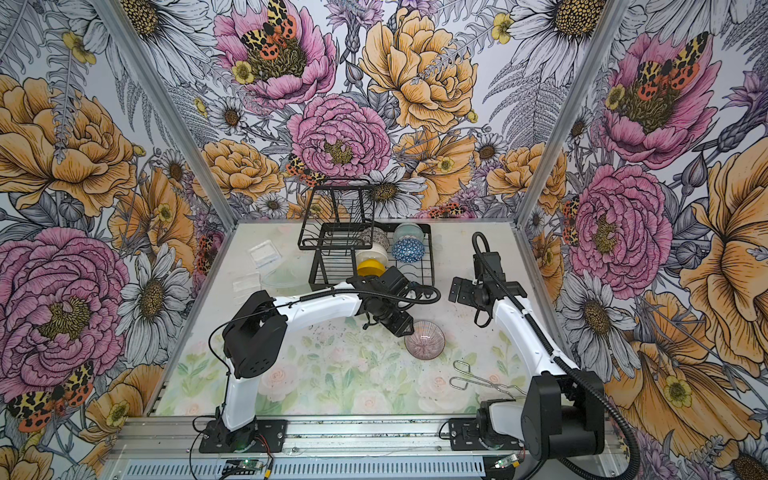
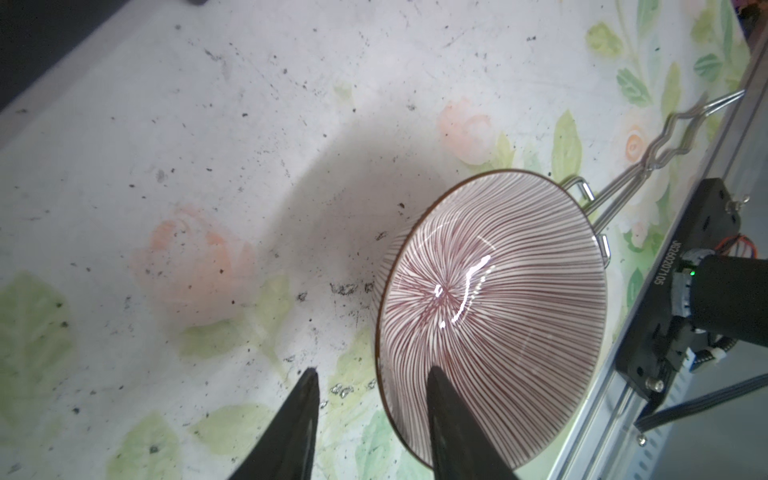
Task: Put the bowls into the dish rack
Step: 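Lower the left gripper onto the brown-striped bowl's rim and close it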
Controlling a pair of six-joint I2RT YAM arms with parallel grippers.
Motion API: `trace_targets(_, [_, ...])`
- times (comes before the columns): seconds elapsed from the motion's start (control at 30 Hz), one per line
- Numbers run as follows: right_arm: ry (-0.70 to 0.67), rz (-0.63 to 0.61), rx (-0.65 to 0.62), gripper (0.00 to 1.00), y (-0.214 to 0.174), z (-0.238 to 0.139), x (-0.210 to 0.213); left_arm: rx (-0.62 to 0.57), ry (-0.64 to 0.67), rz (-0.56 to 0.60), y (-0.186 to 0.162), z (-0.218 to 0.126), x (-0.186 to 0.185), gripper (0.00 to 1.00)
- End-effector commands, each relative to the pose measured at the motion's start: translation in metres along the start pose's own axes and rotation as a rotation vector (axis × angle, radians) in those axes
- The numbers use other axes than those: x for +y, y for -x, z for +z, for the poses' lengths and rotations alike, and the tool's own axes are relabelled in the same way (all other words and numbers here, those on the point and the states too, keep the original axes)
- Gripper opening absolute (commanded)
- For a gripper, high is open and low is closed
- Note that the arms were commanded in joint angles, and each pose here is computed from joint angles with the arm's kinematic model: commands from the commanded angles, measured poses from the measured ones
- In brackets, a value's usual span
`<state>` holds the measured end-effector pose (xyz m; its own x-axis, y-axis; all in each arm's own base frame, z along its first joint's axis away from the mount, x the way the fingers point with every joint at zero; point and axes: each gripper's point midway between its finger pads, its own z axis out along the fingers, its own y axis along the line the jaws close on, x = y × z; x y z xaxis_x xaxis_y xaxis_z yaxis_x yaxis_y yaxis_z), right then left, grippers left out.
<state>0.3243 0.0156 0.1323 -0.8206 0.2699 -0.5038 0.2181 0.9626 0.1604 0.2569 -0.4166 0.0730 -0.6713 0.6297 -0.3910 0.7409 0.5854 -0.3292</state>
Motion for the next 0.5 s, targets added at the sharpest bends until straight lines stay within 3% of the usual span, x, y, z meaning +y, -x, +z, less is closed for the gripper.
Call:
trace_targets(0.0, [-0.002,-0.010,-0.007,0.99,0.0016,-0.0008,-0.0019,0.002,0.005,0.009,0.0032,0.0079,-0.0006,0.39])
trace_targets(0.47, [-0.002,-0.015,-0.008,0.99,0.0012,-0.0009,-0.0023,0.010,-0.005,-0.003,0.0028,0.0129,-0.0009,0.26])
